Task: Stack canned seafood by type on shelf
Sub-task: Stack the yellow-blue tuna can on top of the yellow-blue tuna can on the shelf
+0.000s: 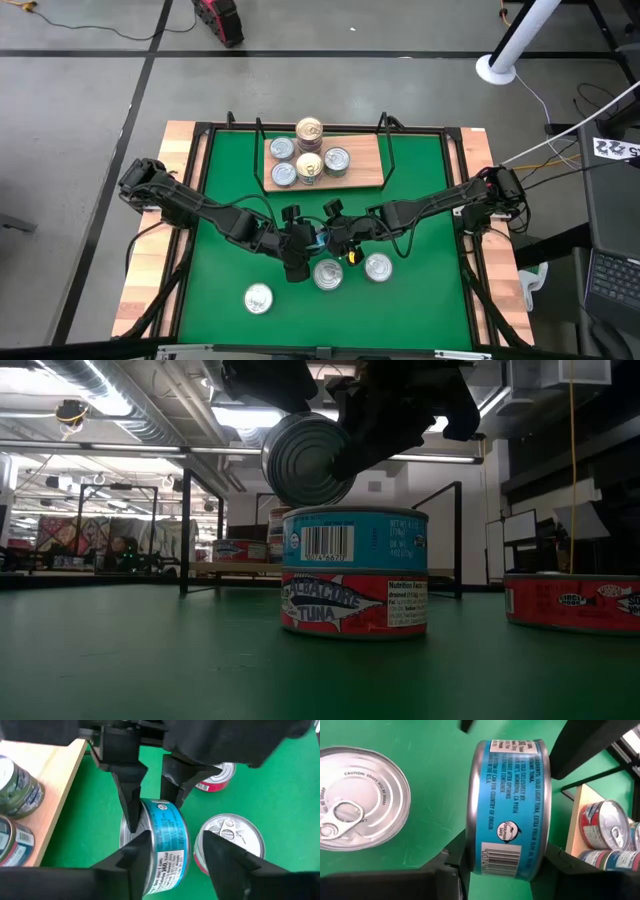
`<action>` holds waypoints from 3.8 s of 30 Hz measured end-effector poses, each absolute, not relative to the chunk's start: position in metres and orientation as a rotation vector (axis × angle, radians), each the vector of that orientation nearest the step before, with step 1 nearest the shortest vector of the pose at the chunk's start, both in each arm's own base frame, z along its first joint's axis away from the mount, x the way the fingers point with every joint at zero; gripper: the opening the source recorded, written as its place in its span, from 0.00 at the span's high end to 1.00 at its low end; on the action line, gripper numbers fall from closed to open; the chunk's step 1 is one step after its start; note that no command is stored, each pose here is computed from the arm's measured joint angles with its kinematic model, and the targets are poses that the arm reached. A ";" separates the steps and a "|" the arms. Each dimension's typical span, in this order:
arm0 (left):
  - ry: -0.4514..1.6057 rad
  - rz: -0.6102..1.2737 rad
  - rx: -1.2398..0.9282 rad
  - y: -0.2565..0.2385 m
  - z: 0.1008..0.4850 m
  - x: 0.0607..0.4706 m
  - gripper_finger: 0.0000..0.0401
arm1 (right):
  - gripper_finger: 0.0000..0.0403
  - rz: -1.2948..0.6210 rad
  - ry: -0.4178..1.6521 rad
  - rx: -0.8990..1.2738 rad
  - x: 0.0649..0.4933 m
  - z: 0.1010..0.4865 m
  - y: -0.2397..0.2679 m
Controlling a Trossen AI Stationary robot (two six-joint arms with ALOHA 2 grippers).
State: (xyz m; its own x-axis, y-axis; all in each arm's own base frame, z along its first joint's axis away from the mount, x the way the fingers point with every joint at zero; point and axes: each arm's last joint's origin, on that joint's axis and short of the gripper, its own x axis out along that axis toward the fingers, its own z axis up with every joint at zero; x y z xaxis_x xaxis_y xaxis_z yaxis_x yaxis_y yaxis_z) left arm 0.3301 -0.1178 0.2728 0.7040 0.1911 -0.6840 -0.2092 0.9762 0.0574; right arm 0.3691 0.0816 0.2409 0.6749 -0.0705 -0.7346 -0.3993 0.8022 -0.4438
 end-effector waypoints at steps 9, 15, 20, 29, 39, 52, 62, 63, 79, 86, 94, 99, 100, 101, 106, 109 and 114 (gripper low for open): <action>0.772 0.200 0.054 -0.117 0.272 0.330 0.43 | 0.65 0.117 0.830 -0.436 0.369 0.241 0.082; 0.770 0.205 0.128 -0.116 0.272 0.330 0.43 | 0.66 0.090 0.817 -0.335 0.370 0.242 0.082; 0.770 0.230 0.169 -0.115 0.272 0.330 0.43 | 0.65 0.101 0.798 -0.317 0.371 0.243 0.083; 0.809 0.256 0.166 -0.112 0.269 0.327 0.43 | 0.65 0.116 0.758 -0.312 0.374 0.246 0.084; 0.825 0.259 0.175 -0.111 0.268 0.326 0.59 | 0.65 0.120 0.758 -0.312 0.374 0.246 0.084; 0.829 0.258 0.183 -0.111 0.267 0.326 0.65 | 0.53 0.110 0.759 -0.333 0.374 0.246 0.084; 0.881 0.293 0.208 -0.097 0.265 0.326 0.65 | 0.37 -0.051 0.870 -0.445 0.368 0.253 0.077; 0.892 0.299 0.214 -0.094 0.264 0.326 0.65 | 0.36 -0.067 0.900 -0.449 0.367 0.256 0.076; 0.975 0.441 0.399 -0.043 0.283 0.312 0.63 | 0.36 -0.169 1.038 -0.382 0.327 0.295 0.066; 0.979 0.637 0.480 -0.013 0.302 0.295 0.63 | 0.36 -0.199 1.072 -0.337 0.322 0.270 0.065; 1.067 0.795 0.461 0.041 0.299 0.290 0.63 | 0.36 -0.230 1.107 -0.300 0.316 0.240 0.063; 1.143 0.865 0.415 0.069 0.284 0.281 0.63 | 0.36 -0.232 1.102 -0.295 0.315 0.232 0.063; 1.154 0.865 0.402 0.073 0.280 0.280 0.63 | 0.36 -0.232 1.099 -0.295 0.315 0.231 0.063; 1.154 0.866 0.386 0.077 0.276 0.279 0.63 | 0.36 -0.231 1.097 -0.296 0.315 0.231 0.063; 1.129 0.867 0.389 0.092 0.262 0.280 0.63 | 0.36 -0.216 1.048 -0.302 0.320 0.233 0.064; 1.096 0.885 0.389 0.099 0.257 0.281 0.63 | 0.36 -0.213 1.033 -0.302 0.321 0.234 0.064; 1.096 0.889 0.402 0.107 0.250 0.279 0.63 | 0.36 -0.204 1.014 -0.310 0.323 0.235 0.065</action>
